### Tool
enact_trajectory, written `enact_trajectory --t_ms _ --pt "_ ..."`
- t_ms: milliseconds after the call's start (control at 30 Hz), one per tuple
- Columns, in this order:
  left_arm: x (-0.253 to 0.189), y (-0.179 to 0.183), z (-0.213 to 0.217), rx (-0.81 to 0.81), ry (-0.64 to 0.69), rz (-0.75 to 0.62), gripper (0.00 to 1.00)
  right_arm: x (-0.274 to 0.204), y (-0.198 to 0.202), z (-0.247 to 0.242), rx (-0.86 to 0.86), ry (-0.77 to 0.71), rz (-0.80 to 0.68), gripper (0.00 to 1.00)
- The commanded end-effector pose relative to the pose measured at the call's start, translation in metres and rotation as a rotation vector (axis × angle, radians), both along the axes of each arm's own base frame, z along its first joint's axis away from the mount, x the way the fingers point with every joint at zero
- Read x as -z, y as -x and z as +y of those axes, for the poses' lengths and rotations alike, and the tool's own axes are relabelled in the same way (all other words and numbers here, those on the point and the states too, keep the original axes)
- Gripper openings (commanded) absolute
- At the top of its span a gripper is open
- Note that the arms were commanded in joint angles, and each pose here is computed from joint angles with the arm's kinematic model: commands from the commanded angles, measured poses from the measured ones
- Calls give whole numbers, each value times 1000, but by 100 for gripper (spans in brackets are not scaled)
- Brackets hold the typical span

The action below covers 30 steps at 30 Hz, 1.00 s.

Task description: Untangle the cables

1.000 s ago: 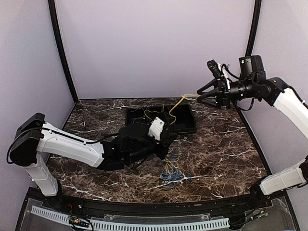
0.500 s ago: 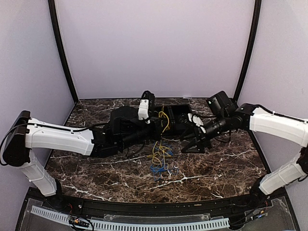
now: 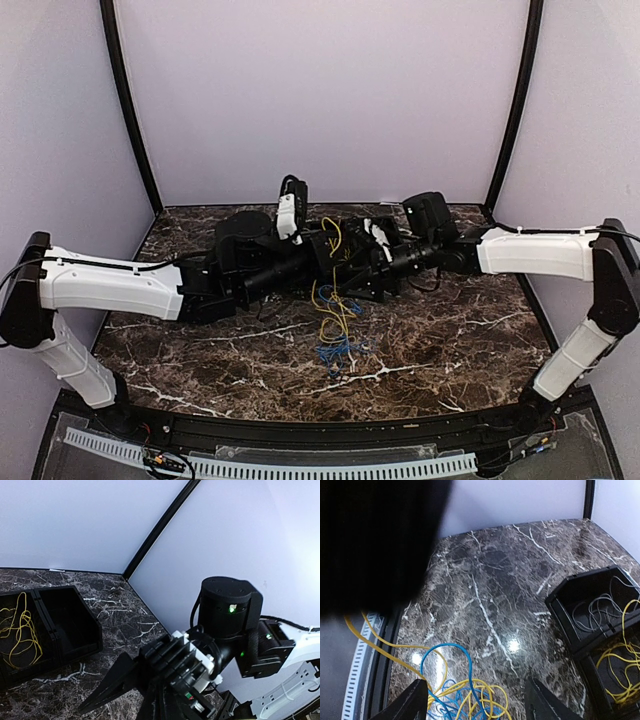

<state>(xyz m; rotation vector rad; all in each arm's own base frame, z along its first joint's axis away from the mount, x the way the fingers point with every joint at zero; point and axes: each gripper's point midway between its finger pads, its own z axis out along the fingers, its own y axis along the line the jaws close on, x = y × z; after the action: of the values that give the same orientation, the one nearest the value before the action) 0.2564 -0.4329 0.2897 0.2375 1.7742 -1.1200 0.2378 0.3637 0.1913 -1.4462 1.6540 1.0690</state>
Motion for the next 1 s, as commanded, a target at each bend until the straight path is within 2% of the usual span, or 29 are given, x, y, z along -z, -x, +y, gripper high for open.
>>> enact_trajectory --t_ms 0,167,333,433,567,600,900,967 --pt "-56 4 23 -30 166 -58 0 -10 17 18 -109 -156 127 68" --pt "-61 5 28 -39 187 -62 0 -2 36 25 -207 -165 195 70" --pt "-63 6 25 -27 194 -65 0 10 40 37 -207 -128 219 69" --pt "-68 7 23 -16 198 -71 0 22 33 41 -164 -101 249 49" --pt "-89 10 27 -10 201 -110 0 46 22 39 -93 -40 281 6" --pt "-101 11 29 -11 212 -127 0 53 20 37 -83 -25 295 3" --pt "-227 23 66 -73 185 -377 0 103 5 11 17 96 434 6" --pt "-235 20 70 -104 158 -384 0 106 -2 2 45 116 450 7"
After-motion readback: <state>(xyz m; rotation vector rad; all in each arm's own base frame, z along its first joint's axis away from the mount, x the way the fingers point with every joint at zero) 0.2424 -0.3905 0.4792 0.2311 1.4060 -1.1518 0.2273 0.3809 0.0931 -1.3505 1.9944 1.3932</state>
